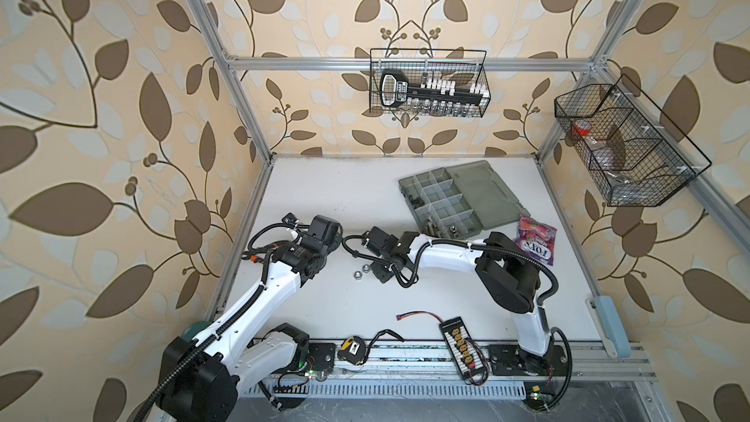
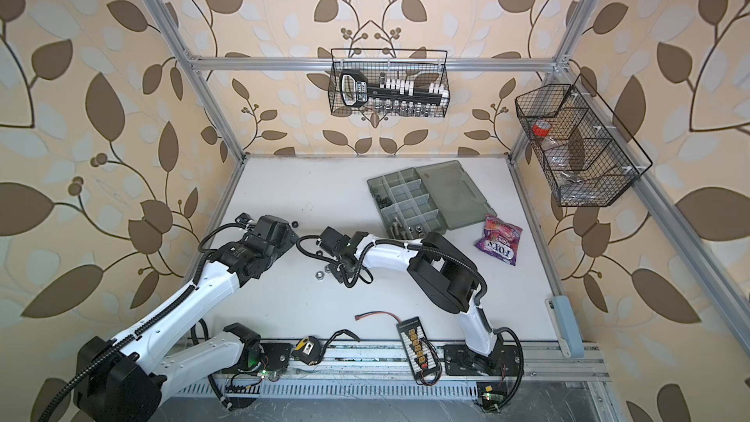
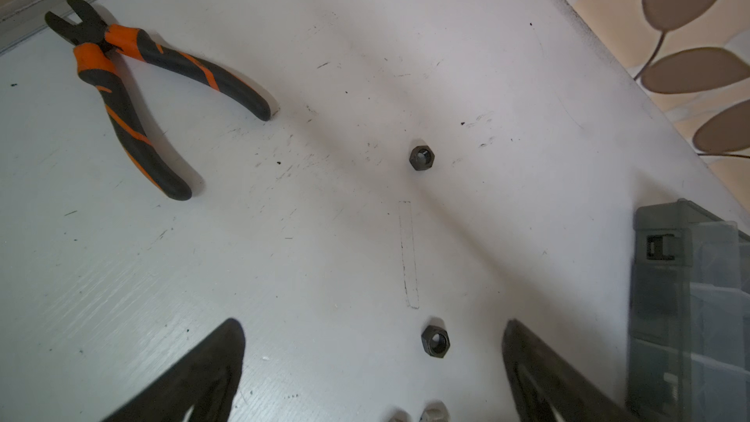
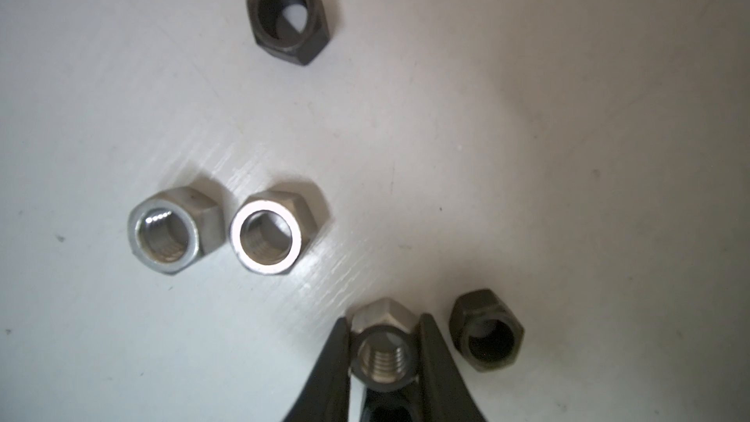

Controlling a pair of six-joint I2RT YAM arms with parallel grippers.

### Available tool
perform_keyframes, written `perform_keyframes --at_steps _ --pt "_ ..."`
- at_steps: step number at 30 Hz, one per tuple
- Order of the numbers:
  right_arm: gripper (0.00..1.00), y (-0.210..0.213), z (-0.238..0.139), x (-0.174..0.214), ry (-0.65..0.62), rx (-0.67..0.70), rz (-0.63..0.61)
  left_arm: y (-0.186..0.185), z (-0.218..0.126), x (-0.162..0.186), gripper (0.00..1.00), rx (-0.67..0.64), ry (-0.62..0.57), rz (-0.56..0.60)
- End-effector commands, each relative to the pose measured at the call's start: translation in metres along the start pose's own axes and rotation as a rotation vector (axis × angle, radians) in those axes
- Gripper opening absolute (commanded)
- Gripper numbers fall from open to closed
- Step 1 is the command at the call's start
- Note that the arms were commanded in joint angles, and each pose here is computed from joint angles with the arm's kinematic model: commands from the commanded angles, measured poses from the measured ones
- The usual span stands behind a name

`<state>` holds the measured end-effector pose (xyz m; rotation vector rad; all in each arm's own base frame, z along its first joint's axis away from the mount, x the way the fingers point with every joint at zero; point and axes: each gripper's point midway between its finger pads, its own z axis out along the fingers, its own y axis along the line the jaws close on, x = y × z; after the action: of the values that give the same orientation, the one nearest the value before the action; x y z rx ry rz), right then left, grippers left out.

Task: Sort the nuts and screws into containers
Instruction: 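Lift the silver nut with the right gripper toward the box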

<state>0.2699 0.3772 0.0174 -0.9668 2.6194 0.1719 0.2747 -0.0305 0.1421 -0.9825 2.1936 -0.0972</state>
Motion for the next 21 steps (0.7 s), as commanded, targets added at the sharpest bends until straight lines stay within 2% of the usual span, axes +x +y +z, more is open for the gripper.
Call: perform_keyframes --at_steps 1,9,15,21 --pt "0.22 -0.002 0.010 0.024 0.079 0.013 -0.009 0.007 0.002 -0.003 0.99 -0.027 -0.021 -0.014" --pt "0.17 -0.004 -0.002 0.008 0.032 0.014 0.009 0.006 0.003 -0.002 0.99 -0.027 -0.016 -0.009" --pt "0.12 -0.014 -0.029 -0.018 -0.057 -0.016 0.067 0.005 0.003 -0.002 0.99 -0.024 -0.015 -0.007" --pt "0.09 -0.043 -0.062 -0.038 -0.153 -0.028 0.161 0.002 0.003 -0.003 0.99 -0.016 -0.016 -0.006"
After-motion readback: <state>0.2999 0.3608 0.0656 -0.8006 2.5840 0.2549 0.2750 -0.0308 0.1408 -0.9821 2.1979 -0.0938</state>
